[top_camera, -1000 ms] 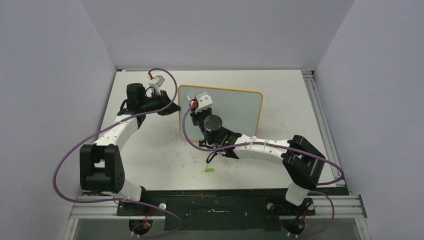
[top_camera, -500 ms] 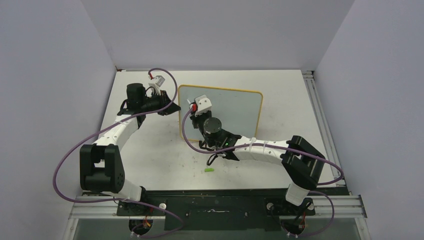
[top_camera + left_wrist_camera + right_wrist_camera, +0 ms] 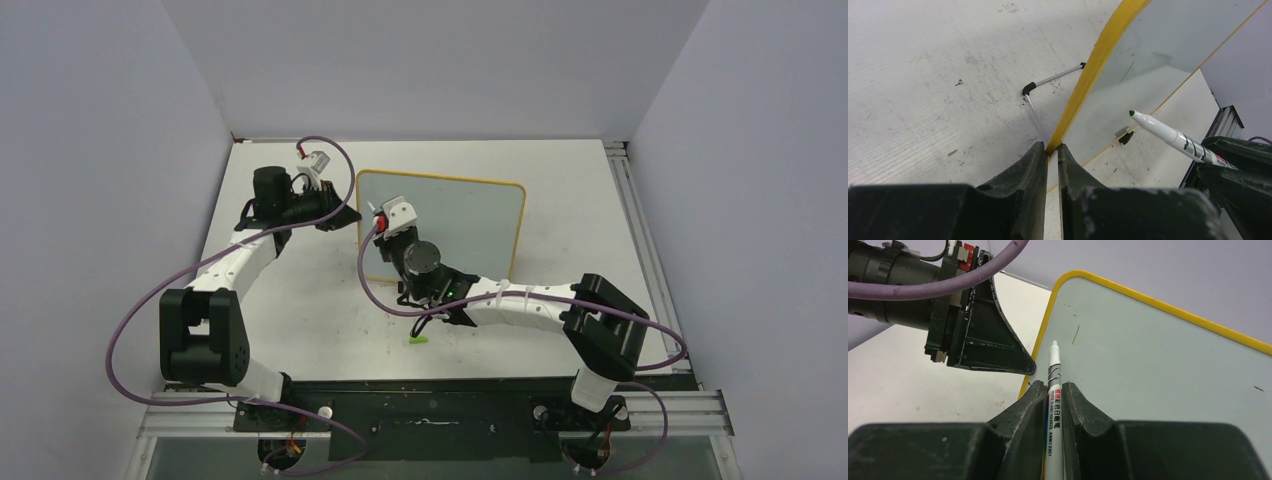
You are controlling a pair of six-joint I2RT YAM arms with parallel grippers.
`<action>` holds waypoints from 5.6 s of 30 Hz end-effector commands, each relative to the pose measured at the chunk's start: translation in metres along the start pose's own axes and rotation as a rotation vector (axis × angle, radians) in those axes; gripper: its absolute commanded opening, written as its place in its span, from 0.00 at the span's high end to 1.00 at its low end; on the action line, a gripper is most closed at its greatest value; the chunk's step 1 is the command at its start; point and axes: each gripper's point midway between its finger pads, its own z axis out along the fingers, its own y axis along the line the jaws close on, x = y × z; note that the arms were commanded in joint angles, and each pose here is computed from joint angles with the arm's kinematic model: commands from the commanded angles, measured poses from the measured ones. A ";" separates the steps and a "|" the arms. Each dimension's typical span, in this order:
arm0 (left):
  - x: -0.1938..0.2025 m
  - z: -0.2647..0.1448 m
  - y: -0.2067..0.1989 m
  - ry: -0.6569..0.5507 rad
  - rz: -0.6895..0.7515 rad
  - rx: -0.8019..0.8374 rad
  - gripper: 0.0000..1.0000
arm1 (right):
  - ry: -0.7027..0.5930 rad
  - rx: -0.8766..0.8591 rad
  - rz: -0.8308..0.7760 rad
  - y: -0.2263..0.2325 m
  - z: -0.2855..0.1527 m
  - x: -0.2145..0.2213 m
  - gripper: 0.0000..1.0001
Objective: Write a sentence on the whiteboard
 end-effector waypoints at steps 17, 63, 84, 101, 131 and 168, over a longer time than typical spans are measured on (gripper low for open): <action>-0.011 0.004 -0.017 -0.002 0.035 0.056 0.92 | -0.150 0.026 0.070 -0.014 0.021 -0.060 0.95; -0.010 0.004 -0.016 0.000 0.034 0.052 0.93 | -0.108 0.077 0.035 -0.024 0.004 -0.037 0.95; -0.010 0.005 -0.017 0.001 0.036 0.054 0.94 | -0.164 0.137 0.057 -0.041 0.007 -0.056 0.95; -0.010 0.005 -0.018 0.003 0.038 0.054 0.94 | -0.146 0.140 0.054 -0.044 0.010 -0.048 0.95; -0.010 0.005 -0.019 0.004 0.039 0.057 0.94 | -0.088 0.087 0.030 -0.018 0.009 -0.022 0.95; -0.011 0.004 -0.019 0.001 0.044 0.058 0.94 | -0.119 0.166 0.046 -0.041 0.016 -0.037 0.95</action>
